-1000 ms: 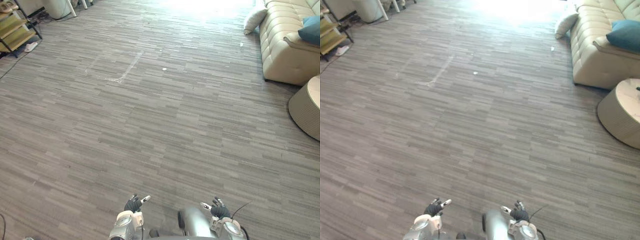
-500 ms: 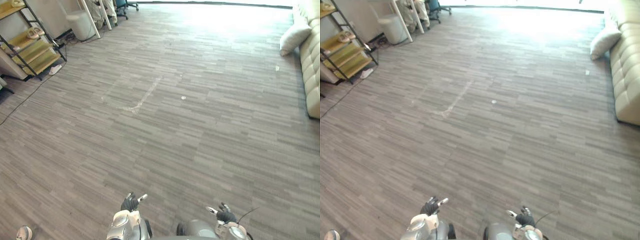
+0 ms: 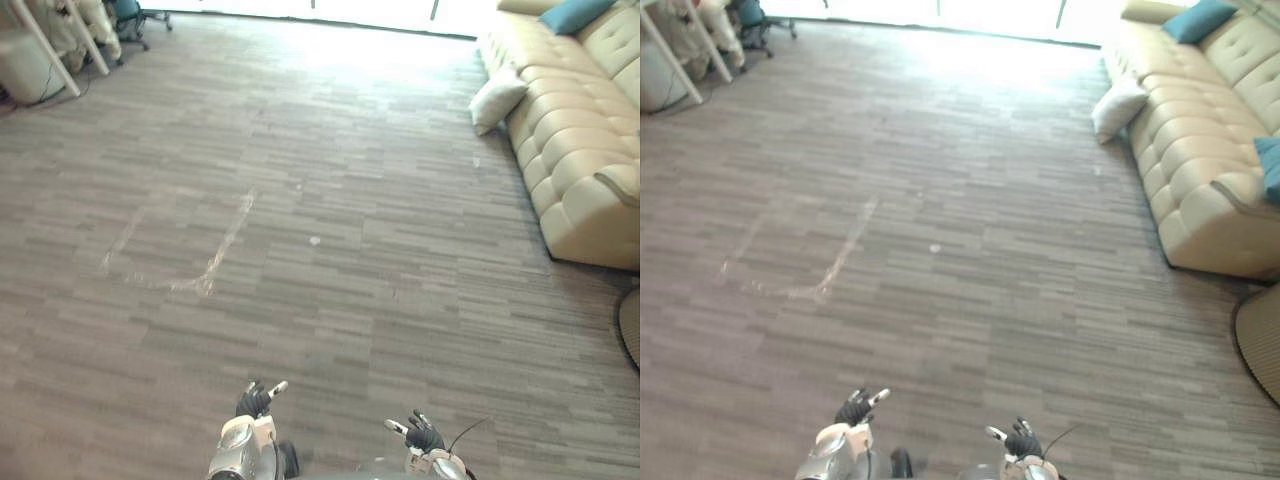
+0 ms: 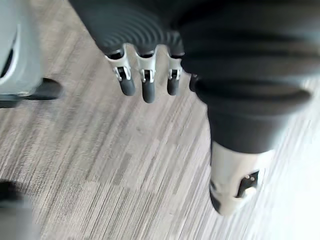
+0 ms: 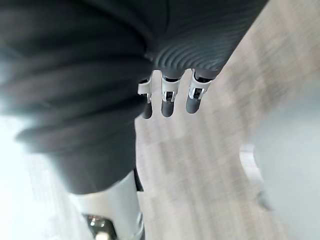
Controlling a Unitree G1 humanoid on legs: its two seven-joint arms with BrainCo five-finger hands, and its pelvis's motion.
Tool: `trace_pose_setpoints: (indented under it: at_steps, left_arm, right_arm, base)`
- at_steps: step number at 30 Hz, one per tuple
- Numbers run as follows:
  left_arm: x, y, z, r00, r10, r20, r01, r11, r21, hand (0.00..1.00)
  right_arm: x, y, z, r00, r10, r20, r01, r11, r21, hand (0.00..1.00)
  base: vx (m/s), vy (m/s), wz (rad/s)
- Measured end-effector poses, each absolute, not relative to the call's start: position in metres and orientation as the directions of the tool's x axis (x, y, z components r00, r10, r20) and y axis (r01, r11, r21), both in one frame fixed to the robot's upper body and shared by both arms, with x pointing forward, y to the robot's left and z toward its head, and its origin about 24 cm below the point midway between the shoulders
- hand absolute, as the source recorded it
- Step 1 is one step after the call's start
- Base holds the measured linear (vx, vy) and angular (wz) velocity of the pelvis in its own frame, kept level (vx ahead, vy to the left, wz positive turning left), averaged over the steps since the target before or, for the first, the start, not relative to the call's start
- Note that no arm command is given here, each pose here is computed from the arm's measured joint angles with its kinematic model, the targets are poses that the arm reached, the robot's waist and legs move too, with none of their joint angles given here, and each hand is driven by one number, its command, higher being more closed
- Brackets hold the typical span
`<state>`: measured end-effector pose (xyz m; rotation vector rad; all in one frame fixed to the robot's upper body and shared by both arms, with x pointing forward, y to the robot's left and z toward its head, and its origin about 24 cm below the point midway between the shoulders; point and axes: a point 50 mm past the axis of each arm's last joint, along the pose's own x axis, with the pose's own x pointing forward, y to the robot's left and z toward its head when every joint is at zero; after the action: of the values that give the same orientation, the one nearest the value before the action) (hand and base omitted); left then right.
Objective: Pick up cushions and gather them together orderly.
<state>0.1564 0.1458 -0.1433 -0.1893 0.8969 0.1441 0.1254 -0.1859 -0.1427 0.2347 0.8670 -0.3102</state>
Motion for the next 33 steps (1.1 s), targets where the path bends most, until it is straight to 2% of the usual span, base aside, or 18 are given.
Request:
trace_pose_setpoints:
  at_steps: [5,10,14,17,24,28,33]
  left_arm:
    - [0.175,0.141,-0.136,0.652,0.009,-0.758,-0.127,0.987,-0.097,0.0]
    - [0.162,0.135,-0.142,0.62,0.004,-0.785,-0.14,0.985,-0.105,0.0]
    - [0.151,0.144,-0.145,0.606,0.044,-0.795,-0.208,0.972,-0.106,0.0]
    - [0.159,0.144,-0.139,0.649,0.041,-0.759,-0.192,0.975,-0.111,0.0]
    - [0.157,0.146,-0.138,0.652,0.051,-0.756,-0.21,0.971,-0.115,0.0]
    - [0.155,0.15,-0.14,0.644,0.055,-0.763,-0.191,0.977,-0.09,0.0]
    - [0.151,0.144,-0.144,0.618,0.028,-0.786,-0.142,0.987,-0.077,0.0]
  right_arm:
    - [0.121,-0.196,-0.145,0.582,-0.217,-0.784,0.43,0.9,0.07,0.0]
    - [0.12,-0.21,-0.144,0.572,-0.254,-0.78,0.456,0.889,0.045,0.0]
    - [0.125,-0.196,-0.145,0.584,-0.198,-0.787,0.388,0.92,0.056,0.0]
    - [0.13,-0.189,-0.144,0.595,-0.173,-0.785,0.355,0.933,0.064,0.0]
    - [0.122,-0.185,-0.147,0.572,-0.171,-0.802,0.366,0.929,0.063,0.0]
    - [0.105,-0.166,-0.154,0.533,-0.129,-0.836,0.38,0.919,0.1,0.0]
    - [0.118,-0.175,-0.146,0.59,-0.139,-0.795,0.341,0.936,0.09,0.0]
  base:
    - [0.58,-0.041,0.54]
    - [0.65,-0.173,0.31]
    - [0.61,-0.123,-0.28]
    - [0.46,0.0,-0.94]
    - [0.72,0.267,-0.83]
    - [0.72,0.352,-0.15]
    - [0.57,0.207,-0.21]
